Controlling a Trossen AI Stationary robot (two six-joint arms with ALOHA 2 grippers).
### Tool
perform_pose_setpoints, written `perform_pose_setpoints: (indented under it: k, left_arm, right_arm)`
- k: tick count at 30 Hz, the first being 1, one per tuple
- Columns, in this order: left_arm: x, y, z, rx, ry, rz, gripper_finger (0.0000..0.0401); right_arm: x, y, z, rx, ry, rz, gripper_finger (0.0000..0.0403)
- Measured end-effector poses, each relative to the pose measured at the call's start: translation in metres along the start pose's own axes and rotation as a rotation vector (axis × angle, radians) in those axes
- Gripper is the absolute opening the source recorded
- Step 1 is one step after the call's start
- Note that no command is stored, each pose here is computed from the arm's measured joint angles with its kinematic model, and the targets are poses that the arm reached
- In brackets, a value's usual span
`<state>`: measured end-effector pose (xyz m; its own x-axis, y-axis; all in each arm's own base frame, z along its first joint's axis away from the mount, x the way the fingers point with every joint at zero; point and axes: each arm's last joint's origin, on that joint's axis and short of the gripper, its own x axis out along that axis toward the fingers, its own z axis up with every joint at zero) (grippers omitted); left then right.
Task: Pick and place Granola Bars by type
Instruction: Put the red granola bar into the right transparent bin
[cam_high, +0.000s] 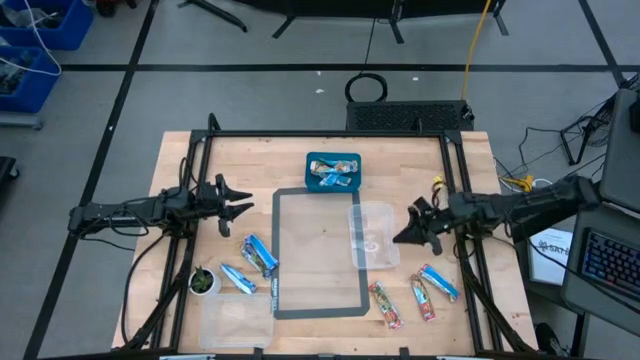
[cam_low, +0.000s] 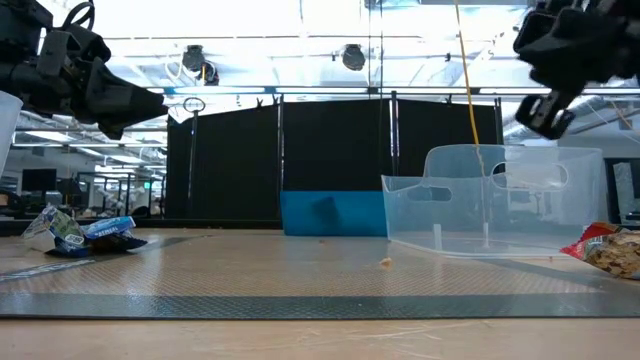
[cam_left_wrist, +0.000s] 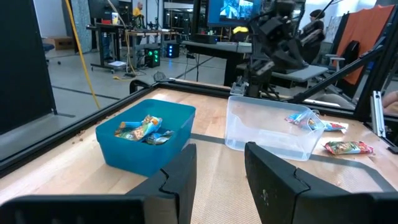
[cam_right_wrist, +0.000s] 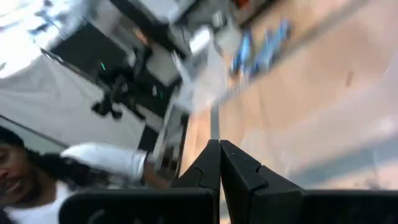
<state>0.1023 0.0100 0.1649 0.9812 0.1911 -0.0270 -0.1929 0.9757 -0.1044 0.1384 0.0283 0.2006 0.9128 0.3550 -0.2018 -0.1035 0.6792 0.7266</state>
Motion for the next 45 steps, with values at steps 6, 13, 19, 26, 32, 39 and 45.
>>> perform_pose_setpoints:
  k: [6,13,19,26,32,39,45]
  left_arm:
    - [0.000,0.000,0.000,0.000,0.000,0.000,0.0138]
    - [0.000,0.000,0.000,0.000,0.000,0.000,0.0138]
    - [0.000,0.000,0.000,0.000,0.000,0.000,0.0138]
    - [0.000,0.000,0.000,0.000,0.000,0.000,0.0138]
    - [0.000,0.000,0.000,0.000,0.000,0.000,0.0138]
    - [0.000,0.000,0.000,0.000,0.000,0.000,0.0138]
    - [0.000,0.000,0.000,0.000,0.000,0.000,0.0138]
  right_arm:
    - [0.014,0.031,-0.003,0.227,0.282,-0.217,0.0001]
    - [0.025,0.041,-0.040,0.520,0.590,-0.549,0.0000]
    - [0.026,0.044,-0.069,0.642,0.730,-0.718,0.0000]
    - [0.019,0.037,-0.080,0.698,0.738,-0.918,0.0001]
    - [0.019,0.035,-0.083,0.663,0.757,-0.950,0.0043]
    - [0.018,0.031,-0.086,0.656,0.760,-0.955,0.0137]
    - [0.018,0.015,-0.098,0.670,0.760,-0.922,0.0180]
